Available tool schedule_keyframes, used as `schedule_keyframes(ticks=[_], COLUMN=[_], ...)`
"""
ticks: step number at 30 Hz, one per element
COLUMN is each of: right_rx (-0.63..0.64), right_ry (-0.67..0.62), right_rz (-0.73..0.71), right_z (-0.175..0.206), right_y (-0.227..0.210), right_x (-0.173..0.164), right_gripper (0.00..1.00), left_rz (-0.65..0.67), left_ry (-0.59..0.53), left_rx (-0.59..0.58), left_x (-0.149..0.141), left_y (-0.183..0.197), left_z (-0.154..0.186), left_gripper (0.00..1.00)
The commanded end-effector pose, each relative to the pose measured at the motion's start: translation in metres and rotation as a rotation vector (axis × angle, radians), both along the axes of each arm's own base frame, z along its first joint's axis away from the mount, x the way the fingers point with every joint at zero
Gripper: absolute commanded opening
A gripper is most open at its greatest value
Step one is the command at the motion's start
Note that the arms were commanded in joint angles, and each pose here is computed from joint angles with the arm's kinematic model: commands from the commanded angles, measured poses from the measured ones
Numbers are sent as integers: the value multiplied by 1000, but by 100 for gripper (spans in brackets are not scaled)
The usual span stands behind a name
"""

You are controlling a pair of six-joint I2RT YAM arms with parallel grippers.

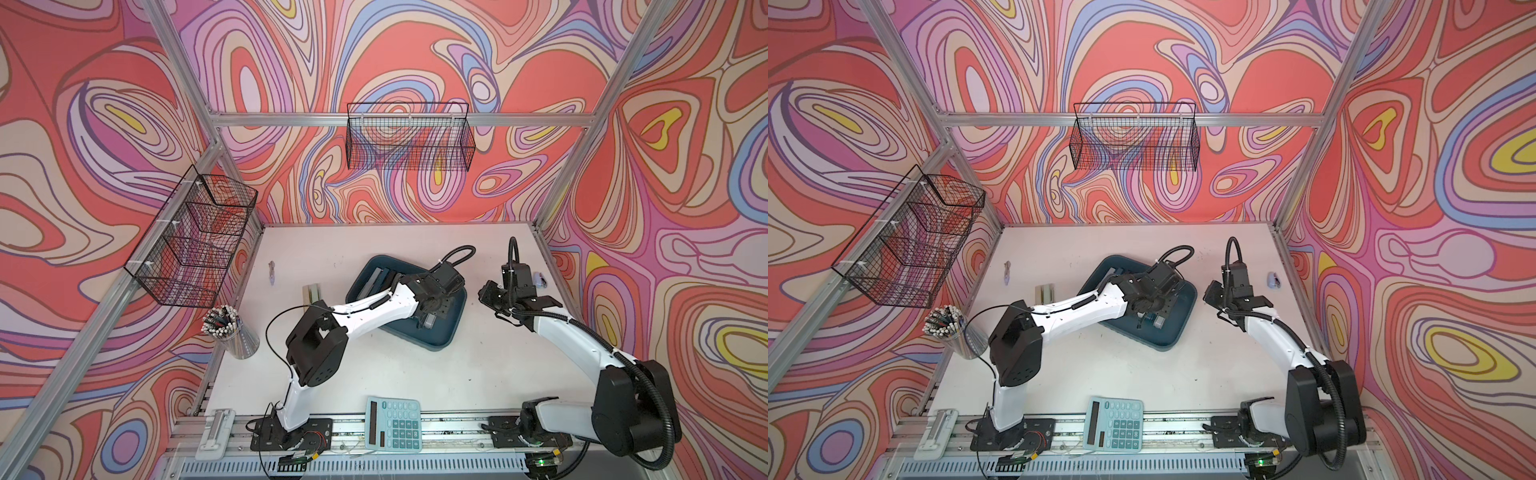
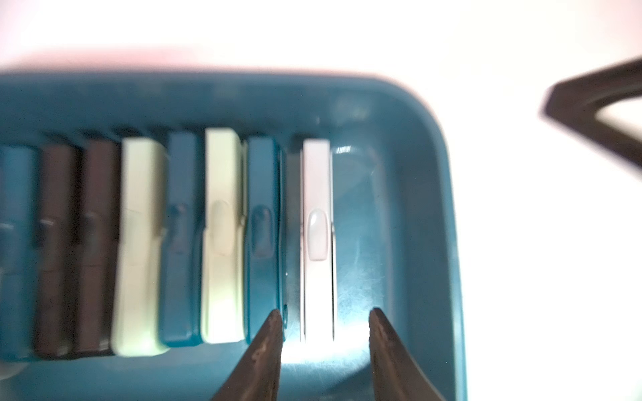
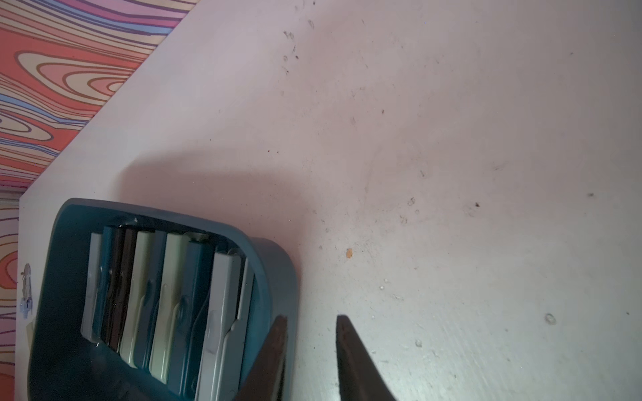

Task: Put the pruning pliers into the storage box
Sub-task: Place the pruning pliers in the storage box, then adjust the pruning pliers in the storage box.

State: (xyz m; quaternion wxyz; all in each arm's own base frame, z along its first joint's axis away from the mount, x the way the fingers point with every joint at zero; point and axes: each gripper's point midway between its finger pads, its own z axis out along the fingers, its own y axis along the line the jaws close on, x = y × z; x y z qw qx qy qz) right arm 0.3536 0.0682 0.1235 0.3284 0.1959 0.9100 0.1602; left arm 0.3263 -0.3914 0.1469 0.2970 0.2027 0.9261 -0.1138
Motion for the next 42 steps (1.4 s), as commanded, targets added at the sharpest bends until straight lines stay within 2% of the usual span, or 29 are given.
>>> schedule_keyframes(ticks=[1, 4, 9, 14, 20, 26, 42], right_rx=[-51, -80, -115, -121, -135, -93, -84], right_ry=[-30, -20, 16, 87, 169, 208, 272], right_rz=[66, 145, 226, 221, 180, 146, 173], right_z=[18, 15, 0, -19, -38, -52, -82], right_y=[16, 44, 83, 99, 100, 107, 129], right_x=[-1, -3, -8, -12, -19, -13, 10], right_gripper=[24, 22, 12, 5, 3, 0, 1], left_rz=[32, 93, 239, 395, 506, 559, 611], left_ry=[-89, -117, -153, -154, -152, -132, -97], left_rx=[-33, -71, -93, -107, -106, -127, -106], left_x=[10, 20, 33, 32, 21, 17, 13], left_y=[17, 45, 114, 187, 243, 268, 294], left_z=[31, 48, 61, 59, 50, 40, 22], left_gripper=[43, 42, 40, 40, 39, 38, 37])
